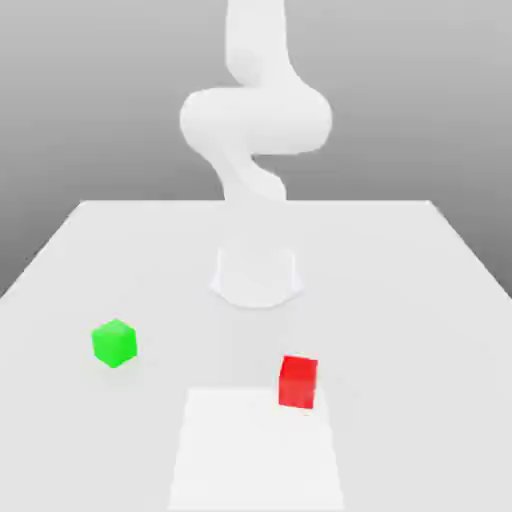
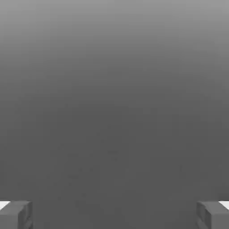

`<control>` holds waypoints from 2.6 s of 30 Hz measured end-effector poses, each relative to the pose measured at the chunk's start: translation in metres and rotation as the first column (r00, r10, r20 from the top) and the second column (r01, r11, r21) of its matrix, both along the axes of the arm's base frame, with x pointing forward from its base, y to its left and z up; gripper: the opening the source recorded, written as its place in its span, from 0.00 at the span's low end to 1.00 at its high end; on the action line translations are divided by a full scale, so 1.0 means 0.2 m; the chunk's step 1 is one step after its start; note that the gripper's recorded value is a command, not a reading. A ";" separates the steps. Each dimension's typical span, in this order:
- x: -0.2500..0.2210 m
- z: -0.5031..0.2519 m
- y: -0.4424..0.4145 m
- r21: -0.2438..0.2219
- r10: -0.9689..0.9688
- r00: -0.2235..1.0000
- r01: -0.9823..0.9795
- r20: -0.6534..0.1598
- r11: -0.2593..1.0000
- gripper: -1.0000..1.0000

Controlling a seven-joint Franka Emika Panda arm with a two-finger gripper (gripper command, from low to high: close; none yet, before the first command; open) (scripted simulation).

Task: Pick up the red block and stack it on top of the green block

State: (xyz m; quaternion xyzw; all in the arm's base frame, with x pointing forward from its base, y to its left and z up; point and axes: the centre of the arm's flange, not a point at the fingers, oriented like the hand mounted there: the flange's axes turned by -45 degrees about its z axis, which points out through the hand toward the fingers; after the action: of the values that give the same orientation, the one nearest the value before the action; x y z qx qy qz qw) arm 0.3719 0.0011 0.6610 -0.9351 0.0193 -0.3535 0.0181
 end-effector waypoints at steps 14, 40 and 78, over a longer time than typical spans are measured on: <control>0.00 -1.76 0.24 0.039 -0.086 0.848 0.124 -0.522 0.991 0.50; -0.26 -2.41 0.30 -0.017 -0.129 0.741 0.158 -0.659 0.987 0.00; -0.83 -2.40 -1.16 -0.013 -0.734 0.100 0.989 -0.672 0.146 1.00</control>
State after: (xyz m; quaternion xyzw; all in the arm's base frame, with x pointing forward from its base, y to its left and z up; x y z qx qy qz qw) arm 0.2062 -0.2305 0.1817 -0.7408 0.6717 0.0027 0.0069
